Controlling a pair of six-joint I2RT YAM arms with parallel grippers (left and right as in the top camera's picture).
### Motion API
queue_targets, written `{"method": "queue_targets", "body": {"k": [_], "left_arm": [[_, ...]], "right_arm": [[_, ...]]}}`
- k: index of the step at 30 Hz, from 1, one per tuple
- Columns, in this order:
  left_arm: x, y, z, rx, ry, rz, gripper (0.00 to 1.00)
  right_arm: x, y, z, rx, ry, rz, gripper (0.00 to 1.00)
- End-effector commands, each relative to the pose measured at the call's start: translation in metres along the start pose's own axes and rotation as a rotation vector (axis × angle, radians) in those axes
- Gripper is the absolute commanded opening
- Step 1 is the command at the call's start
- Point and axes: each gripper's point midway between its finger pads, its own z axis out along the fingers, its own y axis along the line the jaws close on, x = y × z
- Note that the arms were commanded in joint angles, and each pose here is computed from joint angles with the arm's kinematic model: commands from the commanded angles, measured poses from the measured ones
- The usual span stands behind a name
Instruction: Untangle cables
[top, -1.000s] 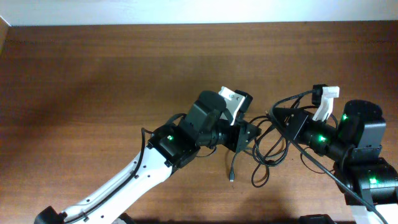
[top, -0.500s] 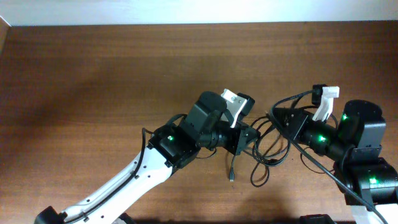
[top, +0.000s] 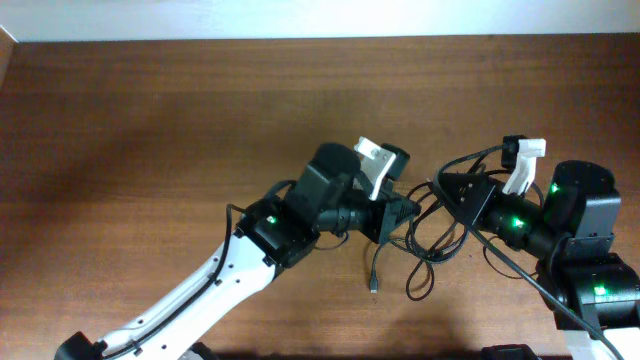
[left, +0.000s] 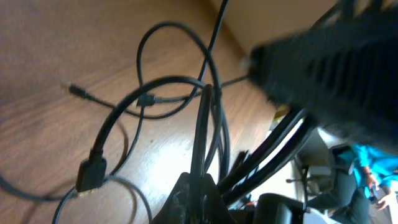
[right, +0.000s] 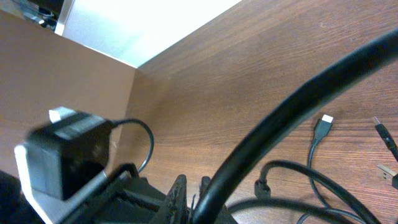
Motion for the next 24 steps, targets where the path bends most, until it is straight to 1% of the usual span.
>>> {"method": "queue_targets", "body": {"k": [1, 2, 5, 8, 12, 19, 23, 24], "left_arm": [[-0.027, -0.021, -0.017, 0.132, -0.056, -0.002, 0.00], [-0.034, -0.025, -0.022, 0.174, -0.068, -0.020, 0.00], [-0.042, -0.026, -0.031, 0.221, -0.078, -0.046, 0.00], [-0.047, -0.025, -0.037, 0.247, -0.086, -0.038, 0.00], [-0.056, -0.014, -0.050, 0.240, -0.111, -0.060, 0.00], [-0.075, 0.018, -0.071, 0.175, -0.182, -0.096, 0.00], [-0.070, 0.031, -0.074, 0.135, -0.171, -0.104, 0.00], [-0.067, 0.035, -0.073, 0.119, -0.162, -0.105, 0.04]], "right_arm": [[0.002, 0.002, 0.000, -0.009, 0.005, -0.023, 0.04], [0.002, 0.002, 0.000, -0.009, 0.006, -0.022, 0.04], [0.002, 0.002, 0.000, -0.009, 0.005, -0.023, 0.04], [0.002, 0.002, 0.000, -0.009, 0.006, -0.028, 0.04], [0.003, 0.001, 0.000, -0.006, 0.009, -0.028, 0.04], [0.003, 0.001, 0.000, -0.005, 0.010, -0.034, 0.04], [0.003, 0.001, 0.000, -0.005, 0.010, -0.033, 0.04], [0.003, 0.001, 0.000, -0.005, 0.010, -0.033, 0.04]]}}
